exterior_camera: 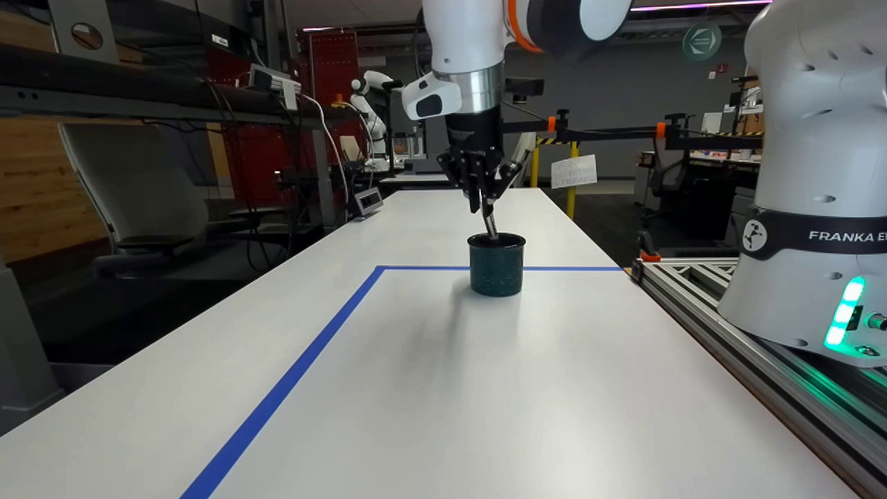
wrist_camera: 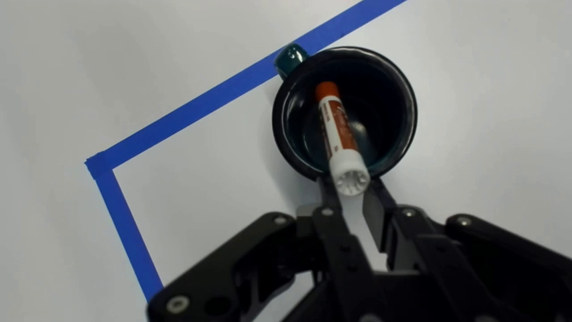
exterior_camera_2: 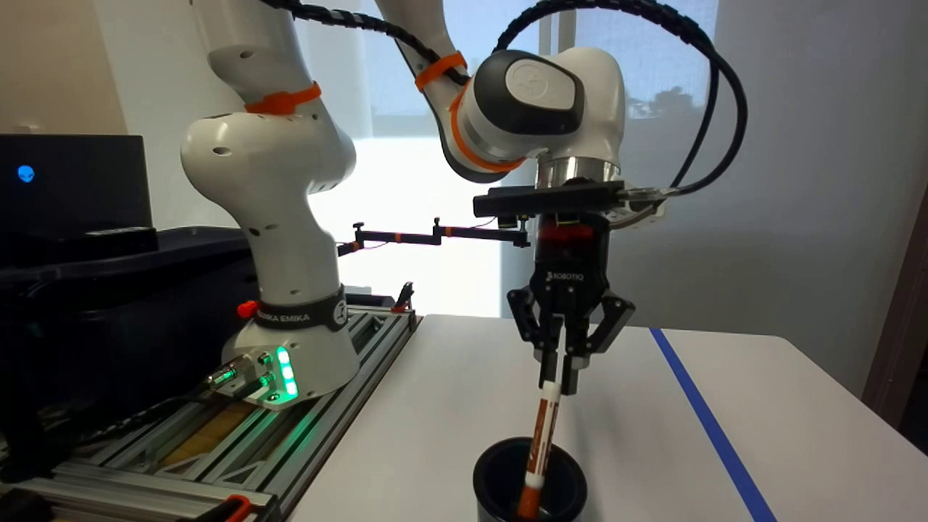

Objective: Take the marker out of the cup

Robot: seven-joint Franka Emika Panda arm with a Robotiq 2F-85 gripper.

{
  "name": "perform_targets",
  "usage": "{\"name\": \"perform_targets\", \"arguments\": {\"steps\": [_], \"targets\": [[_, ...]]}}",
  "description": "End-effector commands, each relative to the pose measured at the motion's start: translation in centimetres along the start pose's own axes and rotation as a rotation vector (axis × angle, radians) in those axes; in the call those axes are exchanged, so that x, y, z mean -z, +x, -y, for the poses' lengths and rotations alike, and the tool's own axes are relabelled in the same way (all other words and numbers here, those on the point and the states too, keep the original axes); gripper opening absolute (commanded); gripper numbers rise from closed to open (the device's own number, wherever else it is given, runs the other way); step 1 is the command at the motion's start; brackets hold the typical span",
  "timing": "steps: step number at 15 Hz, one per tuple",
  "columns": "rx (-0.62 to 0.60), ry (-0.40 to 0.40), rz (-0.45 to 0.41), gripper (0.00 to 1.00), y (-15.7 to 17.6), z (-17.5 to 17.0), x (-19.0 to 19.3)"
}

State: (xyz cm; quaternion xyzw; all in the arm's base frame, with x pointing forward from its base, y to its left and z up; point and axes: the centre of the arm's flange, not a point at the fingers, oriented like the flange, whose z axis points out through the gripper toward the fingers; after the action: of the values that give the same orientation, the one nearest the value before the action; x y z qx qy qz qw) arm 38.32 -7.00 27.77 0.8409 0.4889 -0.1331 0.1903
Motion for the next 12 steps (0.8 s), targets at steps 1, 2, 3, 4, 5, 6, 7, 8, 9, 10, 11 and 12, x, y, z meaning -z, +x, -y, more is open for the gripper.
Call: {"name": "perform_targets", "arguments": {"steps": [1,2,3,4,5,6,7,8,9,10,11,12], "targets": [[0.024,-0.014,-0.02,0.05,-1.3,1.0,4.3],[0.033,-0.027,-0.032,0.05,-1.3,1.0,5.2],[0.046,-0.043,-0.042,0.05,-1.1,1.0,6.2],[0.065,-0.066,-0.056,0.05,-0.9,0.9,7.0],[0.1,-0.101,-0.076,0.05,-0.4,1.0,7.6],[0.134,-0.131,-0.089,0.05,0.0,1.1,8.2],[0.19,-0.169,-0.11,0.05,0.7,1.2,8.7],[0.228,-0.195,-0.134,0.05,1.1,1.2,9.2],[0.274,-0.223,-0.149,0.05,1.9,1.2,9.3],[0.321,-0.245,-0.163,0.05,2.4,1.3,9.2],[0.37,-0.26,-0.18,0.05,3.0,1.4,8.7],[0.415,-0.273,-0.196,0.05,3.4,1.7,8.2]]}}
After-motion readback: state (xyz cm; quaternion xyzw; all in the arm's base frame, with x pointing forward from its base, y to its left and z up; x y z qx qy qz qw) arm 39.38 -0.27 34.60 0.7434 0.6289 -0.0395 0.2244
